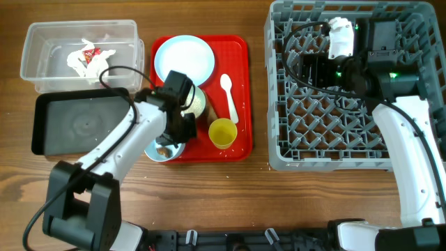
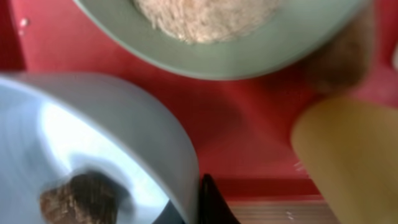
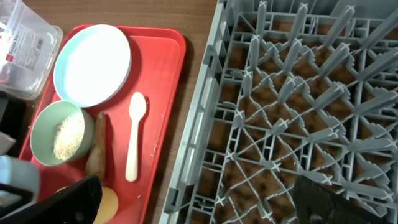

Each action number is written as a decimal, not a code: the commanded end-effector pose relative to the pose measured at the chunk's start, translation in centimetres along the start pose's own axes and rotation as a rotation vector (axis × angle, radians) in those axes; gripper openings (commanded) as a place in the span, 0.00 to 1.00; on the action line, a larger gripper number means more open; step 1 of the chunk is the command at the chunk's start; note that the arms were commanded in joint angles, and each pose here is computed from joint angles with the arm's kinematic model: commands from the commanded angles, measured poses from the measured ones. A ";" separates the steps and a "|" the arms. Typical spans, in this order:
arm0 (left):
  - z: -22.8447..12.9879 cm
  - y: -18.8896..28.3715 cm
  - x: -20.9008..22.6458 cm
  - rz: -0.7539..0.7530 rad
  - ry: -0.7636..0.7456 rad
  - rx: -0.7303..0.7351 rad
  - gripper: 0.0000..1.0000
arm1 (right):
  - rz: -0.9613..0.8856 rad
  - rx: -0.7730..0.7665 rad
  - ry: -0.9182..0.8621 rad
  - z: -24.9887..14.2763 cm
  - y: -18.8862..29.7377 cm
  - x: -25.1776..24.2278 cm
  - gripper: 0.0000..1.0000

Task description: Sort waste into correct bins and load items into the dishwasher rack

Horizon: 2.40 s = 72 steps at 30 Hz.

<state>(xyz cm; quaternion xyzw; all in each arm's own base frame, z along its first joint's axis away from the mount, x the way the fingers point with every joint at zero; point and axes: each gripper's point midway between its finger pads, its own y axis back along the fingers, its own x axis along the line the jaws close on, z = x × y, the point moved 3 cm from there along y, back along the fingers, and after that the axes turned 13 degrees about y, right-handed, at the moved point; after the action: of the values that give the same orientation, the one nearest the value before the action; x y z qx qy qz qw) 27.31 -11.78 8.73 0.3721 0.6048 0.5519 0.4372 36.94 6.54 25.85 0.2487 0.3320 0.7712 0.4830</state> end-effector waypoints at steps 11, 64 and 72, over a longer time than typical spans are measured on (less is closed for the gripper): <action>12.4 11.1 17.3 -0.897 0.196 -0.261 0.04 | 0.014 -0.025 -0.025 0.6 -0.4 0.1 1.00; 5.1 -5.7 -6.0 0.156 -0.715 -0.126 0.04 | 0.013 -0.009 -0.052 0.3 -0.5 0.1 1.00; 10.0 8.4 -9.7 -0.049 -0.558 -0.371 0.04 | 0.013 -0.007 -0.053 0.3 -0.6 0.1 1.00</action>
<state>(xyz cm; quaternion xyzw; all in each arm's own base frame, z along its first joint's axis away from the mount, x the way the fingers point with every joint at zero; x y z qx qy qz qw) 37.08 -16.88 9.39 0.5207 0.3506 0.4815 0.6116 37.23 6.56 26.01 0.2599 0.3166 0.7678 0.4927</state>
